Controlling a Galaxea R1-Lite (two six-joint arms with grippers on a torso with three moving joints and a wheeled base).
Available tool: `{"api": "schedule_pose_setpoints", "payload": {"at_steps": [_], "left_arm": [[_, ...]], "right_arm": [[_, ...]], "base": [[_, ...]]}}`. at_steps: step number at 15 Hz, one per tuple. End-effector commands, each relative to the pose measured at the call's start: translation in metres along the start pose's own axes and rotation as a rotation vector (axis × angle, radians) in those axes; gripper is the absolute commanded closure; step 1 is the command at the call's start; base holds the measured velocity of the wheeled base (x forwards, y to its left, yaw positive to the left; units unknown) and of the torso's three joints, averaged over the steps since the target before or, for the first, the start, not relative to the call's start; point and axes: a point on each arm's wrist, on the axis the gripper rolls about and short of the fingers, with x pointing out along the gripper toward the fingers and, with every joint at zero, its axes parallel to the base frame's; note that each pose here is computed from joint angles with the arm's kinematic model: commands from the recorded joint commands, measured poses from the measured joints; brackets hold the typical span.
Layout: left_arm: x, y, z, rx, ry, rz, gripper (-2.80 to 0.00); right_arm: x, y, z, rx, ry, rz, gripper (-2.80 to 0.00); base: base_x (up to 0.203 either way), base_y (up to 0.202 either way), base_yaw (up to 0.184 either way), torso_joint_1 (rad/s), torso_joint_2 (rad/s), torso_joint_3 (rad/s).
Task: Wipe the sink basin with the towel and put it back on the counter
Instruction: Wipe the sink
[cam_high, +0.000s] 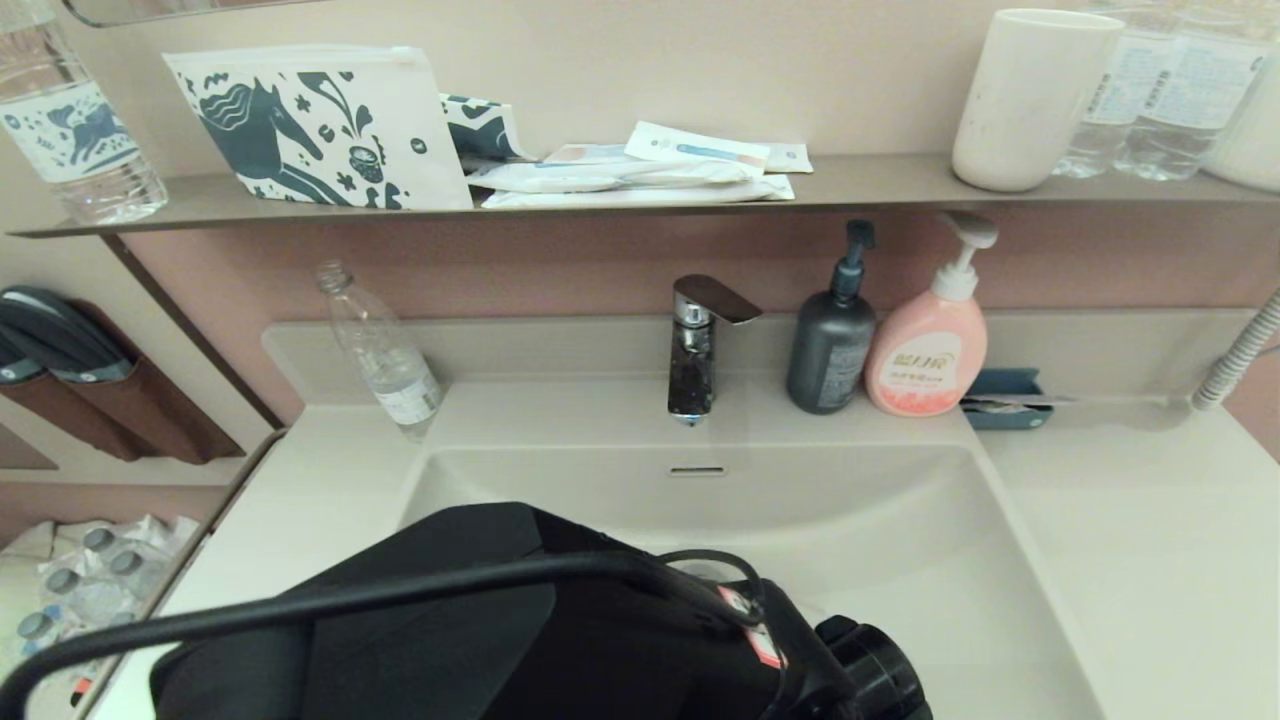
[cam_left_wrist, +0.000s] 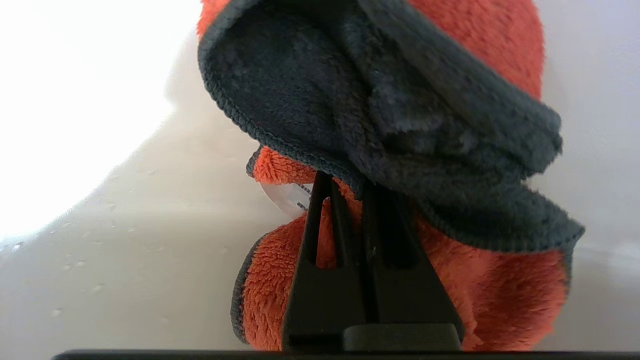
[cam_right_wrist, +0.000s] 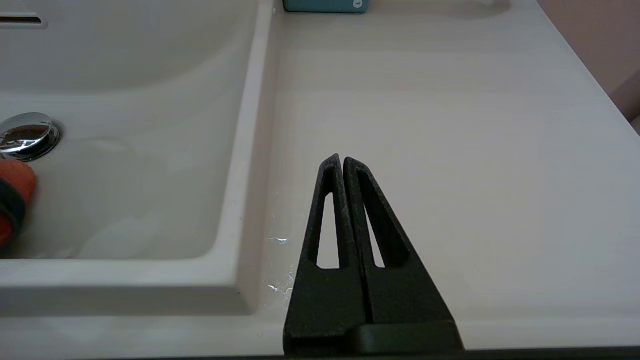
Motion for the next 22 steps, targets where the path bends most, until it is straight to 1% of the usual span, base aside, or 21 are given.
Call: {"api": "schedule_pose_setpoints", "payload": {"at_steps": [1, 4, 6, 7, 9, 12, 15, 17, 18, 19, 20, 22], "left_arm": [[0.005, 0.010, 0.008, -0.033, 0.049, 0.004, 0.00], [0.010, 0.022, 0.015, -0.039, 0.079, 0.011, 0.00], [0.012, 0.031, 0.017, -0.044, 0.126, 0.001, 0.00], [0.012, 0.035, 0.018, -0.051, 0.135, 0.003, 0.00], [0.017, 0.043, 0.018, -0.064, 0.135, -0.001, 0.00], [0.026, 0.059, 0.008, -0.050, 0.137, 0.002, 0.00], [0.025, 0.074, 0.002, -0.049, 0.140, 0.007, 0.00], [0.018, 0.081, 0.005, -0.049, 0.131, 0.002, 0.00], [0.016, 0.085, 0.004, -0.038, 0.127, 0.002, 0.00], [0.013, 0.092, 0.004, -0.010, 0.122, 0.012, 0.00], [0.014, 0.100, 0.005, 0.004, 0.117, 0.029, 0.00], [0.015, 0.112, 0.010, 0.010, 0.120, 0.041, 0.00]], "right_arm": [[0.000, 0.000, 0.000, 0.000, 0.001, 0.000, 0.00], [0.000, 0.000, 0.000, 0.000, 0.001, 0.000, 0.00], [0.000, 0.000, 0.000, 0.000, 0.001, 0.000, 0.00], [0.000, 0.000, 0.000, 0.000, 0.001, 0.000, 0.00], [0.000, 0.000, 0.000, 0.000, 0.001, 0.000, 0.00], [0.000, 0.000, 0.000, 0.000, 0.001, 0.000, 0.00], [0.000, 0.000, 0.000, 0.000, 0.001, 0.000, 0.00], [0.000, 0.000, 0.000, 0.000, 0.001, 0.000, 0.00], [0.000, 0.000, 0.000, 0.000, 0.001, 0.000, 0.00], [0.000, 0.000, 0.000, 0.000, 0.001, 0.000, 0.00], [0.000, 0.000, 0.000, 0.000, 0.001, 0.000, 0.00], [0.000, 0.000, 0.000, 0.000, 0.001, 0.000, 0.00]], "base": [[0.000, 0.000, 0.000, 0.000, 0.00, 0.000], [0.000, 0.000, 0.000, 0.000, 0.00, 0.000], [0.000, 0.000, 0.000, 0.000, 0.00, 0.000], [0.000, 0.000, 0.000, 0.000, 0.00, 0.000], [0.000, 0.000, 0.000, 0.000, 0.00, 0.000], [0.000, 0.000, 0.000, 0.000, 0.00, 0.000], [0.000, 0.000, 0.000, 0.000, 0.00, 0.000], [0.000, 0.000, 0.000, 0.000, 0.00, 0.000], [0.000, 0.000, 0.000, 0.000, 0.00, 0.000], [0.000, 0.000, 0.000, 0.000, 0.00, 0.000], [0.000, 0.000, 0.000, 0.000, 0.00, 0.000], [0.000, 0.000, 0.000, 0.000, 0.00, 0.000]]}}
